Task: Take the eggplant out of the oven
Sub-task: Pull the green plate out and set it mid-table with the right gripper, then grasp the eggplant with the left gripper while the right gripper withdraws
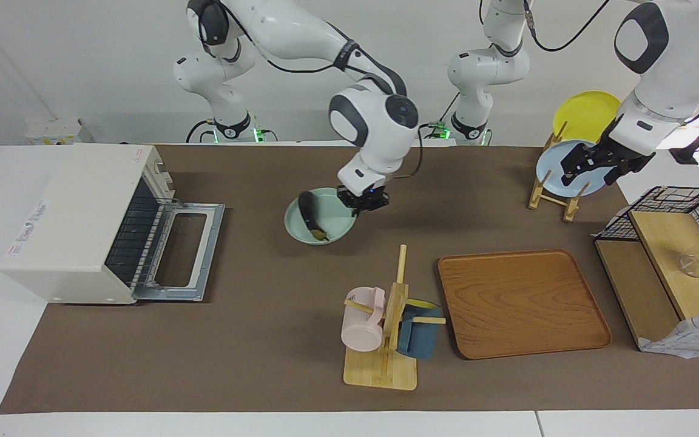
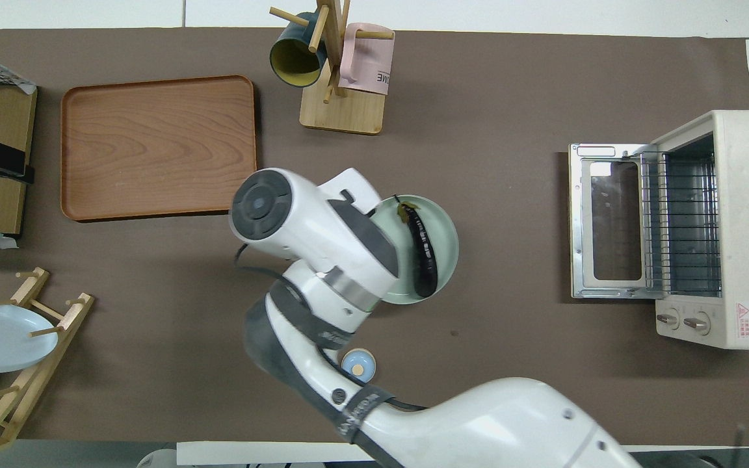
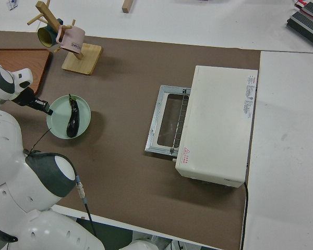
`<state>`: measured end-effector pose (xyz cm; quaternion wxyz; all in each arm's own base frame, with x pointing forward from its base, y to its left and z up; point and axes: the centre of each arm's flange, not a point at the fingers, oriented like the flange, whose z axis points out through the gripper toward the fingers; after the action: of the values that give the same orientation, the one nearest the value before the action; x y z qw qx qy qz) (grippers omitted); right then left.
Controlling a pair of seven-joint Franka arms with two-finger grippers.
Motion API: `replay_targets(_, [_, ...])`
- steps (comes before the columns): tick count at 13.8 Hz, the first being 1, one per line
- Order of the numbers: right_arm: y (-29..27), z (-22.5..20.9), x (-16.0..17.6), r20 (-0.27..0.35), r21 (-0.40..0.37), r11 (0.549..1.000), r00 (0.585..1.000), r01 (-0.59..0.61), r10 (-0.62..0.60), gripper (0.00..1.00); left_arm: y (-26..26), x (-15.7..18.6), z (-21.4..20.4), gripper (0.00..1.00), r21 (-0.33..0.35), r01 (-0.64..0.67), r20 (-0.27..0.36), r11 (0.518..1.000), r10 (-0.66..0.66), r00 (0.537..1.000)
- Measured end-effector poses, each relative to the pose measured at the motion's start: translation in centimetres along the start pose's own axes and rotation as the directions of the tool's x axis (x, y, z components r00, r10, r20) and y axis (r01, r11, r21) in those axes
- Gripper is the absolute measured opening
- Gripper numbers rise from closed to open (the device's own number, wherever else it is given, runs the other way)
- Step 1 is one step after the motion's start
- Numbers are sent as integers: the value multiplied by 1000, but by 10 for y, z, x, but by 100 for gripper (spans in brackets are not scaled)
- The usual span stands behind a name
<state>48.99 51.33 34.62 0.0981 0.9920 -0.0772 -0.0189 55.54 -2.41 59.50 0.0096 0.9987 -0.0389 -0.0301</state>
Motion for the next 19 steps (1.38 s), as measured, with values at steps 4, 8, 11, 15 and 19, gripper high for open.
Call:
replay_targets(4, [-31,19,21,27,64,993,994,-104,102,28,-7,-3,5,100,1,40,19,999,-40,999])
replay_targets(8, [82,-65,101,13,92,992,996,-88,87,30,38,-9,66,100,3,99,-69,995,-99,993])
replay_targets(11, [220,-30,152,43,78,997,999,7,-10,2,191,-26,154,100,-40,149,-131,988,-153,979])
replay_targets(15, [363,90,151,78,98,992,993,83,-91,1,353,-66,253,100,-104,115,-140,988,-129,982])
replay_targets(19, [421,134,134,97,76,983,980,168,-175,1,390,-80,297,99,-122,83,-141,989,-100,985])
